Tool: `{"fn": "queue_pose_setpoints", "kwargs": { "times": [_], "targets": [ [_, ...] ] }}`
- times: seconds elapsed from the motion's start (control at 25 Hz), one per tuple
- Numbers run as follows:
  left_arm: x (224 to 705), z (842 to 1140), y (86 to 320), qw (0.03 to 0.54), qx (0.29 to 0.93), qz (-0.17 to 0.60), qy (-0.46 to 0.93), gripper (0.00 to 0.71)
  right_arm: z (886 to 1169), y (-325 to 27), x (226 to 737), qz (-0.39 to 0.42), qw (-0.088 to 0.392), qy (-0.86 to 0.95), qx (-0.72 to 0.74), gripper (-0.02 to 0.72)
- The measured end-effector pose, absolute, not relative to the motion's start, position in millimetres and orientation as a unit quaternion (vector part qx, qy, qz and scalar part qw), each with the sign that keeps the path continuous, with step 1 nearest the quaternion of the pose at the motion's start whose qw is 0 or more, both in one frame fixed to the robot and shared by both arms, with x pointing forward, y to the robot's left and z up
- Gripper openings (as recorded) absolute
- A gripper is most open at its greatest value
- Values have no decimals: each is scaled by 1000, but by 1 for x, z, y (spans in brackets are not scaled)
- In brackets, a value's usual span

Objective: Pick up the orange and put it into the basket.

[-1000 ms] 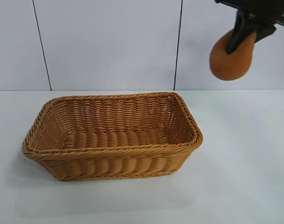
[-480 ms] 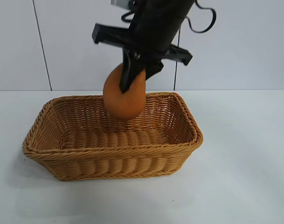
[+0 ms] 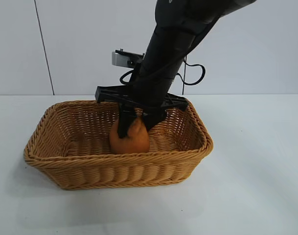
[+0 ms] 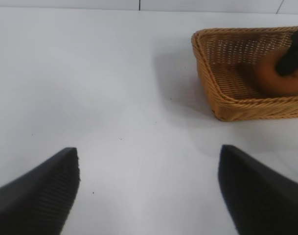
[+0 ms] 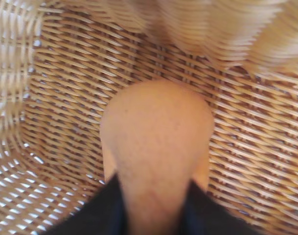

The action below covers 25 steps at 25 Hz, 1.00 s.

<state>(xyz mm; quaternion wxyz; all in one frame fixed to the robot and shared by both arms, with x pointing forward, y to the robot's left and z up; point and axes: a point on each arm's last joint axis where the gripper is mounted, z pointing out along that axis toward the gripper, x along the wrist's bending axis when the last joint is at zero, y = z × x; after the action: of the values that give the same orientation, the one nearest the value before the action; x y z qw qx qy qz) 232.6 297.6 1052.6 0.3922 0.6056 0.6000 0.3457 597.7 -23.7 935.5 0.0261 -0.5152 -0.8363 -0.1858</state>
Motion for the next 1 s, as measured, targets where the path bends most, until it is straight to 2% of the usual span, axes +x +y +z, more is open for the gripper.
{"fn": "queue_pose_setpoints", "kwargs": {
  "times": [0.08, 0.16, 0.36, 0.48, 0.64, 0.8, 1.0],
  "targets": [
    [233, 1053, 298, 392, 606, 346, 600, 559, 956, -25, 596, -195, 20, -839, -508, 601],
    [233, 1053, 298, 392, 606, 346, 600, 559, 977, -27, 596, -198, 7, -842, -501, 635],
    [233, 1053, 298, 392, 606, 346, 600, 558, 1038, -41, 600, -171, -69, -850, -493, 652],
    [233, 1053, 298, 392, 606, 346, 600, 558, 1054, -56, 606, -139, -101, -848, -502, 652],
    [233, 1053, 298, 392, 606, 346, 600, 558, 1058, -81, 621, -127, -113, -833, -527, 652],
    [233, 1053, 298, 392, 606, 346, 600, 558, 1058, -124, 641, -114, -122, -807, -566, 652],
    [233, 1053, 297, 393, 605, 345, 600, 558, 1058, -210, 669, -95, -140, -750, -639, 652]
  ]
}}
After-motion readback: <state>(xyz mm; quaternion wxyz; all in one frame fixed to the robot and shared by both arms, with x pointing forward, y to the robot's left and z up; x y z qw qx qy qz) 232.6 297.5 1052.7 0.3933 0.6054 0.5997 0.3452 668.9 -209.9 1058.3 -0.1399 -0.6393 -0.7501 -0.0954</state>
